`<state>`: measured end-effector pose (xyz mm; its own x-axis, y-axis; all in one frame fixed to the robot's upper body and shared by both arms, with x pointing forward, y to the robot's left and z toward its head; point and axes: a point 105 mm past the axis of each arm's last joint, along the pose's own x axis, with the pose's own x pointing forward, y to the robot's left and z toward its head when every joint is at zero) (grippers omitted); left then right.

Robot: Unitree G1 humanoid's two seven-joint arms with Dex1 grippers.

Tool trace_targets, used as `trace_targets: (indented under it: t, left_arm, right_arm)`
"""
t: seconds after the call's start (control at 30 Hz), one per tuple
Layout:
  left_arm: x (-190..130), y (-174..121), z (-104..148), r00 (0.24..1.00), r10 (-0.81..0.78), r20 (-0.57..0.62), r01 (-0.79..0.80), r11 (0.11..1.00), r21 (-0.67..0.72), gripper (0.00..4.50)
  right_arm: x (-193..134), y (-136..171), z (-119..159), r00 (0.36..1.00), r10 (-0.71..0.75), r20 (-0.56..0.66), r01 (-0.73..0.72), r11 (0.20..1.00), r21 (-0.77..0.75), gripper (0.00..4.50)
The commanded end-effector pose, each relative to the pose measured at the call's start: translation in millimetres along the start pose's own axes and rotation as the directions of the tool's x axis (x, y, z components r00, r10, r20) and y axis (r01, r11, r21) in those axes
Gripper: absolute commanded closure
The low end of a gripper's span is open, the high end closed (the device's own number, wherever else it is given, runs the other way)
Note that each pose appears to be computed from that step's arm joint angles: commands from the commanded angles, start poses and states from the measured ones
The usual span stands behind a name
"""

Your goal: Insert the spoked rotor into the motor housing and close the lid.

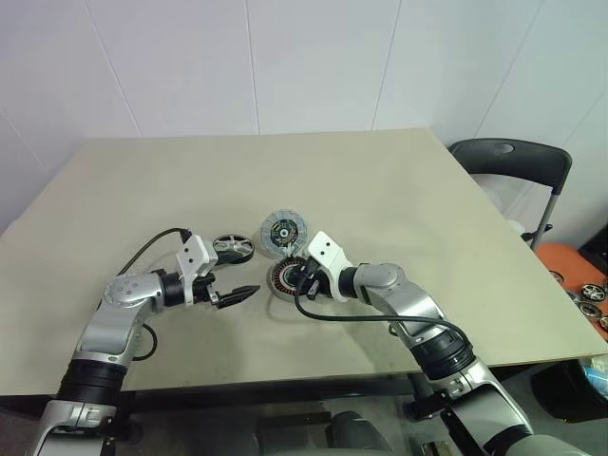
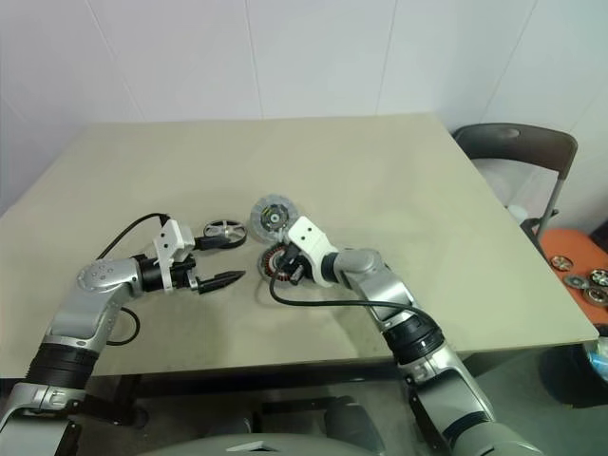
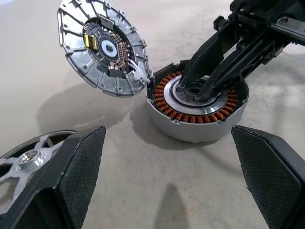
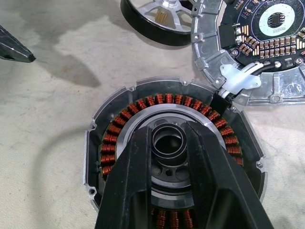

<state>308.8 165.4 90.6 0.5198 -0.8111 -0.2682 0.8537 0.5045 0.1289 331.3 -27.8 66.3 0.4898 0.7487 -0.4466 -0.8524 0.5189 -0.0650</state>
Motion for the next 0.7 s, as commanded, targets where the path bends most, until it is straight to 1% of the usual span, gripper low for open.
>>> trace_targets:
  t: [0.03,0.2,0.5,0.6,0.63,0.7]
  left_arm:
    - [2,1,17,0.999,-0.007,0.037,0.005,0.999,0.047,0.00]
    - [4,-2,18,0.999,-0.012,0.034,0.010,0.999,0.048,0.00]
    - [4,-1,19,1.000,-0.006,0.031,0.005,0.999,0.051,0.00]
    - [5,-1,18,1.000,-0.008,0.025,0.007,0.999,0.051,0.00]
    - [5,-2,18,1.000,-0.009,0.024,0.007,0.999,0.051,0.00]
    - [5,-2,18,1.000,-0.009,0.023,0.008,0.999,0.050,0.00]
  right_arm:
    - [-4,-13,12,0.998,-0.053,0.032,0.053,0.998,-0.019,3.83]
    - [-5,-18,11,0.998,-0.062,0.025,0.063,0.998,-0.014,3.83]
    - [-5,-16,6,0.999,-0.046,0.005,0.046,0.999,-0.001,3.83]
    - [-5,-3,24,0.994,0.023,0.110,-0.031,0.997,0.073,3.83]
    - [-5,-1,27,0.992,0.034,0.125,-0.044,0.996,0.083,3.83]
    - [-4,-1,26,0.993,0.031,0.113,-0.040,0.996,0.078,3.83]
